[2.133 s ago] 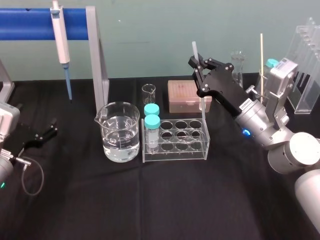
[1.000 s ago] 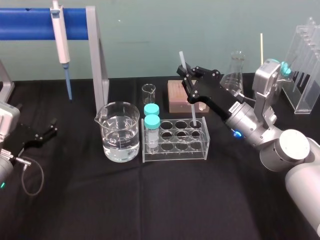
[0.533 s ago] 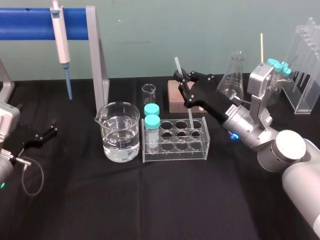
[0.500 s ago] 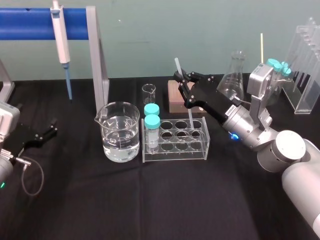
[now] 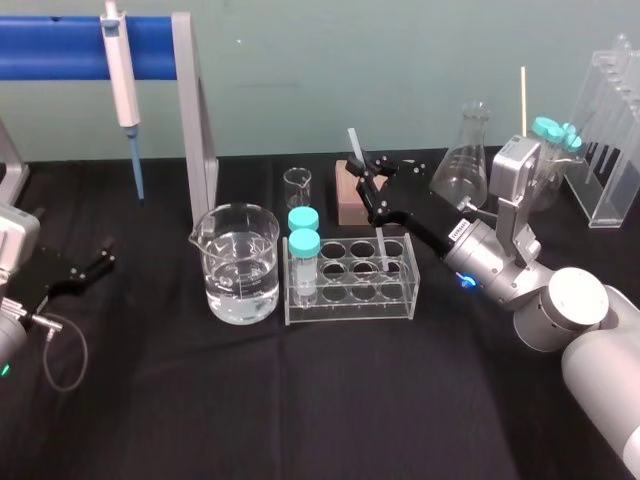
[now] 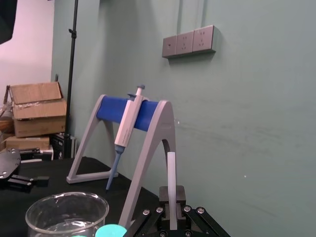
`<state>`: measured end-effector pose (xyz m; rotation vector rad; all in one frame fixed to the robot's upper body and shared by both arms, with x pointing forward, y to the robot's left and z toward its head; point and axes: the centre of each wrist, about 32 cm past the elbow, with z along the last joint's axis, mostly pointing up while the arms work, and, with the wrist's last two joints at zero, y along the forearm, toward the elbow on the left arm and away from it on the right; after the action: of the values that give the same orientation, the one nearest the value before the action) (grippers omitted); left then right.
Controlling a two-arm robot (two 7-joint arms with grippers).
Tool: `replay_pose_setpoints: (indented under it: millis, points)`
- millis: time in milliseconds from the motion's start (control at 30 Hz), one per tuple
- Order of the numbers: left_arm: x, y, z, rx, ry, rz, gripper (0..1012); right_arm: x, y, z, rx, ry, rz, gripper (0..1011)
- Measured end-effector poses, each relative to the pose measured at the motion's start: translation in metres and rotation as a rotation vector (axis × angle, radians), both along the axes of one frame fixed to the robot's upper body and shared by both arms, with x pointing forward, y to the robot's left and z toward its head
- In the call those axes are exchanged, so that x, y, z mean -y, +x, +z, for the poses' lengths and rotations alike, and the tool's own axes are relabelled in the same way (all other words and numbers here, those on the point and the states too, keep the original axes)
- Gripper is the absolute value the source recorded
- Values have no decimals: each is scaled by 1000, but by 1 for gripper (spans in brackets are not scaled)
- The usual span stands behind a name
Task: Pick up the stirring rod with one hand, then place it down.
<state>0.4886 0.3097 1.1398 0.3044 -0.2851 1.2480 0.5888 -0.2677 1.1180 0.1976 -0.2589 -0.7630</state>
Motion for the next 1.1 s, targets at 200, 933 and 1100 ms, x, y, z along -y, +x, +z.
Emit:
replay_pose_setpoints:
  millis: [200,933,1100]
  points:
    - [0,0,0,0,0,0,1000,1,-1,-5,-21,-7,-8,67]
    - [0,0,0,0,0,0,1000,2,-4,-9,-40,-26,-44,67]
    - [0,0,0,0,0,0,1000,2,-4,-9,-40,-24,-43,66]
